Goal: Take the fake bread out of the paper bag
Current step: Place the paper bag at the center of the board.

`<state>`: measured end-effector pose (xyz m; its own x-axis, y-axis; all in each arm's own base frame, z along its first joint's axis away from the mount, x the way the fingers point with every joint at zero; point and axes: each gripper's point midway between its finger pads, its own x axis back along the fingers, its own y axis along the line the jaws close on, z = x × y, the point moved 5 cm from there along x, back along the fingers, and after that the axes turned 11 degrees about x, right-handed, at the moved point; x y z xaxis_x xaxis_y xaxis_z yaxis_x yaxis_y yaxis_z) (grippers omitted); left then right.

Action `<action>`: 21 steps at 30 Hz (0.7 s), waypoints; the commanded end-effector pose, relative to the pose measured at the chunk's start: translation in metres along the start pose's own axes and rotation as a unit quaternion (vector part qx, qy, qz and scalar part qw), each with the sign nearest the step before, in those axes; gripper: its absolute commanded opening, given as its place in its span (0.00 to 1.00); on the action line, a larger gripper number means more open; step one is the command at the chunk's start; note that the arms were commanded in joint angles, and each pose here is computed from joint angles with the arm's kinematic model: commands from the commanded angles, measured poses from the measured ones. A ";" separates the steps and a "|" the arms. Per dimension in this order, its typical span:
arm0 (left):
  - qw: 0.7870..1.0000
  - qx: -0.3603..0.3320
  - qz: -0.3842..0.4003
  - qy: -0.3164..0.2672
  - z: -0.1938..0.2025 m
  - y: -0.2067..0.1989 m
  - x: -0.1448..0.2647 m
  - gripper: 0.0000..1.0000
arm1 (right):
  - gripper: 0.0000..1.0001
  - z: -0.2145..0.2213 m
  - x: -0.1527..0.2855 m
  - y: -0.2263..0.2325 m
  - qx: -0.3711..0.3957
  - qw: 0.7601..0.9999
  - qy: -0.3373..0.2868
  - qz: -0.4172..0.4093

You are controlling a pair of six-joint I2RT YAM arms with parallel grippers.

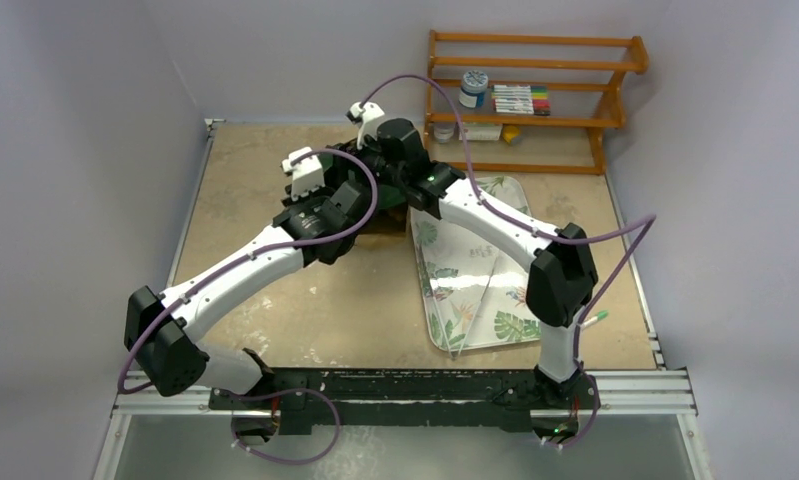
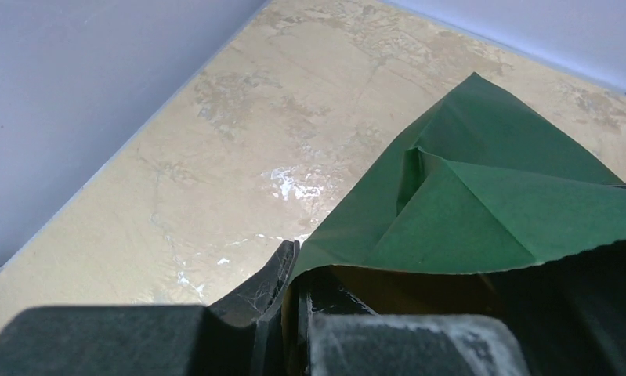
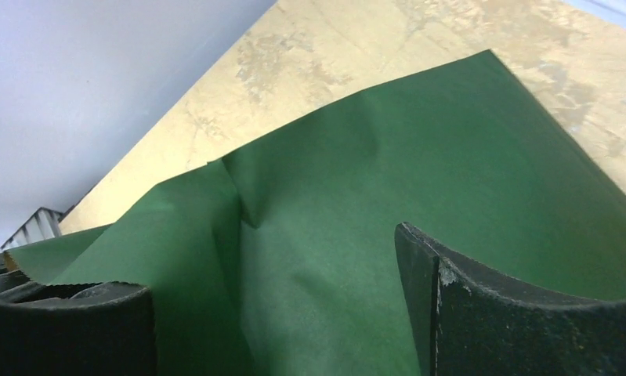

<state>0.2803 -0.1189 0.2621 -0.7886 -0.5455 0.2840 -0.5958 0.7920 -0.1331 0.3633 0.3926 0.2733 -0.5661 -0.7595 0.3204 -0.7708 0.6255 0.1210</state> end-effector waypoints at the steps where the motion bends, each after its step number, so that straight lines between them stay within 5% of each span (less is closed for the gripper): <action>1: 0.997 0.023 -0.052 -0.053 -0.020 0.023 -0.004 0.00 | 0.83 -0.066 0.054 -0.014 0.004 0.995 -0.068 0.071; 3: 0.997 0.025 -0.057 -0.054 -0.017 0.026 -0.004 0.00 | 0.99 -0.072 0.063 -0.015 -0.003 0.994 -0.077 0.081; 12: 0.996 0.036 -0.065 -0.056 -0.015 0.034 -0.003 0.00 | 0.96 -0.092 0.113 -0.043 -0.057 0.972 -0.117 0.195; 14: 0.996 0.036 -0.066 -0.055 -0.014 0.035 -0.003 0.00 | 0.88 -0.081 0.121 -0.059 -0.081 0.965 -0.108 0.226; 21: 0.996 0.036 -0.069 -0.052 -0.011 0.039 -0.003 0.00 | 0.23 0.013 0.106 -0.094 -0.160 0.959 -0.010 0.235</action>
<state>0.2629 -0.0931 0.2553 -0.7185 -0.6449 0.2606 -0.6895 0.7097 -0.1449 0.3731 0.2544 0.3427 -0.8776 -0.4028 0.2599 -0.3623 0.9124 0.1905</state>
